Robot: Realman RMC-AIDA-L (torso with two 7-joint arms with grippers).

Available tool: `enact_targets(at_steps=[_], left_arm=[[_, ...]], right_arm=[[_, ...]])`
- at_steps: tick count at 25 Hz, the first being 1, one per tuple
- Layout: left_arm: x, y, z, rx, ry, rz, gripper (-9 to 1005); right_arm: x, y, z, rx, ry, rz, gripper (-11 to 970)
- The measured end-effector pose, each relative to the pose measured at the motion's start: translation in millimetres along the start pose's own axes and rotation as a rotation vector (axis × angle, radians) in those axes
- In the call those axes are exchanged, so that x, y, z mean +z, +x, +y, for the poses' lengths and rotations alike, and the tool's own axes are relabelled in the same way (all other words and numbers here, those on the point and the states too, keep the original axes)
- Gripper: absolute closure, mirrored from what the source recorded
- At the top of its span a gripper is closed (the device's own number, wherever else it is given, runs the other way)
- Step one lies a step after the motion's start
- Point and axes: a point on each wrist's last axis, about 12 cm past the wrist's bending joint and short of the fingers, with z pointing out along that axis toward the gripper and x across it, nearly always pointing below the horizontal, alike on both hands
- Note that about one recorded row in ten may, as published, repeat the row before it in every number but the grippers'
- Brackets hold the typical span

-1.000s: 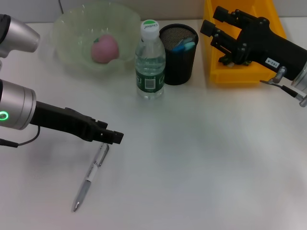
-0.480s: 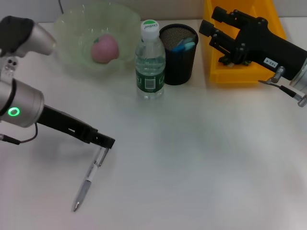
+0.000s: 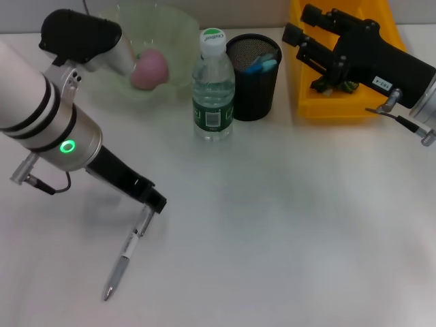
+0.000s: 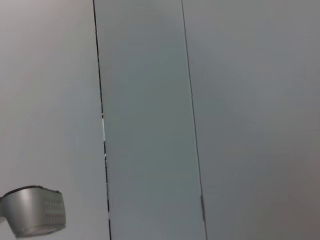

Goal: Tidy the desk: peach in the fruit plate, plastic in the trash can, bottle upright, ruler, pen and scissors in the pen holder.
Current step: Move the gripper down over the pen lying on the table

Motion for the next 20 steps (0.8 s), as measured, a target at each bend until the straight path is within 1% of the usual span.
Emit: enact_targets(at_steps=[7, 10, 20], left_arm=[[4, -1, -0.5, -0.029, 0.018, -0.01, 364], [11, 0, 0.4, -0.048, 0.036, 0.006, 364], [16, 3, 6.6, -0.066, 0.021, 0.004, 365]], right_arm=[[-2, 1, -1.4, -0.004, 0.017, -0.01, 476], [-1, 0, -1.7, -0.006, 0.019, -0.009, 477], [2, 0, -2.7, -0.008, 0.02, -0.008, 477]])
